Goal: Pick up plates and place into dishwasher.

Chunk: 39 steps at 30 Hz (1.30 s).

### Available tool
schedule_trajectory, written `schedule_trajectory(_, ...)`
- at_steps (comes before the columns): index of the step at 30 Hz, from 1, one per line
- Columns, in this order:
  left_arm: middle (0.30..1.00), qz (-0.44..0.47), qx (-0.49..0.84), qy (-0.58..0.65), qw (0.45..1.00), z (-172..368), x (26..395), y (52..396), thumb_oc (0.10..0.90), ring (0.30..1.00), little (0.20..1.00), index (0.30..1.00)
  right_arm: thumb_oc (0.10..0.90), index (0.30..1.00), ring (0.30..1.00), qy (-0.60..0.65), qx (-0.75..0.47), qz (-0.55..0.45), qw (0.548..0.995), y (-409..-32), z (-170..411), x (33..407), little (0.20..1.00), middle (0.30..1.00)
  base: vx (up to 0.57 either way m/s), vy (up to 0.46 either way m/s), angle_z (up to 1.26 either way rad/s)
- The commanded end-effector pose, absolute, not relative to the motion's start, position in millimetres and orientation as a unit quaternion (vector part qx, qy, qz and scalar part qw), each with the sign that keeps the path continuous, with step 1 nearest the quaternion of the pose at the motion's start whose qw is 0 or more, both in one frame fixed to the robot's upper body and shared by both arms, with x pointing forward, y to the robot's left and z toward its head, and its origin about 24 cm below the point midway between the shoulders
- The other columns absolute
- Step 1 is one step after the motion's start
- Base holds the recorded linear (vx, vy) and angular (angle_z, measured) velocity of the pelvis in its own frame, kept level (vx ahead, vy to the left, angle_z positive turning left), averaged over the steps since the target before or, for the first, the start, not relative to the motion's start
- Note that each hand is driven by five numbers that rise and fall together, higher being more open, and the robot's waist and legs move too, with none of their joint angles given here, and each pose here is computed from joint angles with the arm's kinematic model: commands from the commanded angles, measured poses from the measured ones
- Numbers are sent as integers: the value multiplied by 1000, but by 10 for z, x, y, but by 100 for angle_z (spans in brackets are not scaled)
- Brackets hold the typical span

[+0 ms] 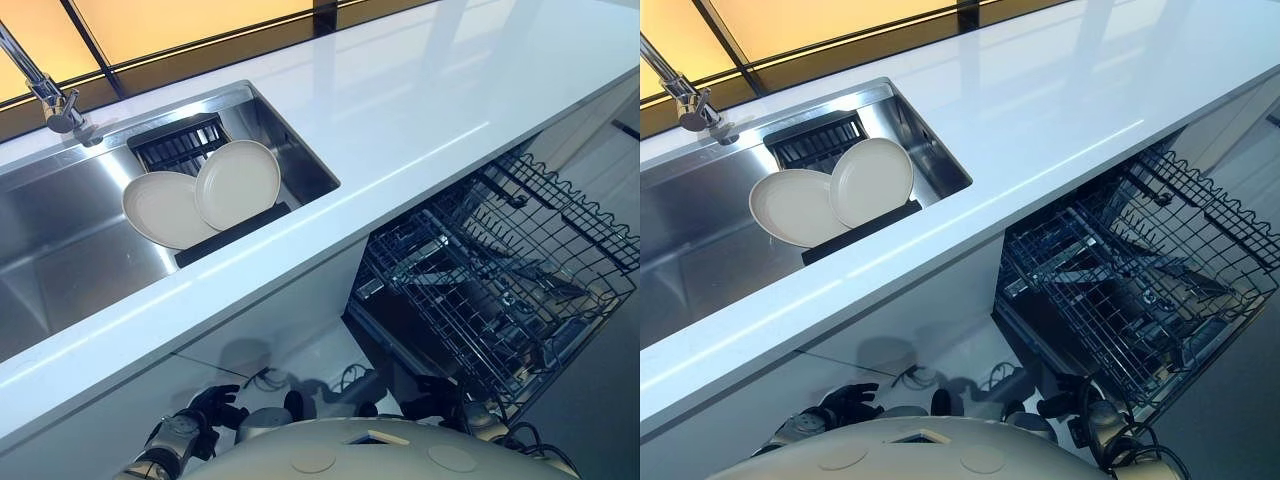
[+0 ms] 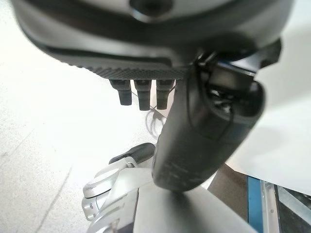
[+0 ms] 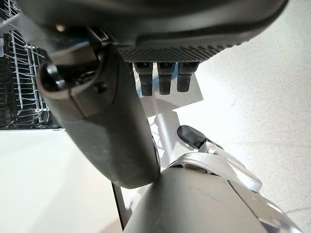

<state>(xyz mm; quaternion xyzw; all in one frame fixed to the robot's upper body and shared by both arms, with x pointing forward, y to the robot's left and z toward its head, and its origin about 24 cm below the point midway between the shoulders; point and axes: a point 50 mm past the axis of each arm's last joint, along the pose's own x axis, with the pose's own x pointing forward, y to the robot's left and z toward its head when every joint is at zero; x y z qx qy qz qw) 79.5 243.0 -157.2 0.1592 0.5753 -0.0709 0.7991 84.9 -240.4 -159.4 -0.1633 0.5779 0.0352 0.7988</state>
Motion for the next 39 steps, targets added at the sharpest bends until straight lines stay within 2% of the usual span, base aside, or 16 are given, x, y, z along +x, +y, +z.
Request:
schedule_trajectory(1,900,-97,118,560,814,-1625,879,2159,800,900,900,900,800,900,900,587,-191,49,786,-2462,-1596,802,900,900,0,0,0)
schedule_trajectory(5,900,-98,87,547,827,-1610,937,2119,800,900,900,900,800,900,900,587,-192,51,785,-2448,-1595,827,900,900,0,0,0)
schedule_trajectory(9,900,-113,35,498,859,-1525,1145,2049,800,900,900,900,800,900,900,584,-195,52,786,-2456,-1584,859,900,900,0,0,0)
schedule_trajectory(13,900,-270,125,441,847,-1372,1377,1909,800,900,900,900,800,900,900,579,-202,50,788,-2535,-1538,941,900,900,-33,14,1)
schedule_trajectory(14,900,-282,140,433,845,-1346,1414,1903,800,900,900,900,800,900,900,578,-205,51,788,-2550,-1529,957,900,900,-40,36,0)
schedule_trajectory(16,900,-390,253,396,792,-1213,1563,1845,800,900,900,900,800,900,900,573,-219,56,788,-2609,-1491,1021,900,900,-42,56,-3)
schedule_trajectory(19,900,-474,271,354,760,-886,1870,1760,800,900,900,900,800,900,900,568,-238,64,785,-2671,-1453,1082,900,900,-27,50,-5)
schedule_trajectory(21,900,-538,211,327,747,-482,2115,1644,800,900,900,900,800,900,900,567,-244,65,784,-2690,-1455,1065,900,900,0,0,0)
schedule_trajectory(25,900,-624,97,264,729,124,2269,1324,800,900,900,900,800,900,900,572,-244,59,781,-2690,-1487,982,900,900,14,-13,6)
schedule_trajectory(31,900,-723,-93,114,675,774,2052,900,800,900,900,900,800,900,900,586,-226,37,777,-2676,-1537,809,900,900,22,-37,6)
schedule_trajectory(36,900,-750,-212,-35,626,1173,1901,801,800,900,900,900,800,900,900,585,-231,43,776,-2655,-1554,742,900,900,-1,-42,2)
schedule_trajectory(39,900,-754,-323,-94,565,1309,1822,746,800,900,900,900,800,900,900,583,-237,53,776,-2607,-1569,738,900,900,-6,-42,3)
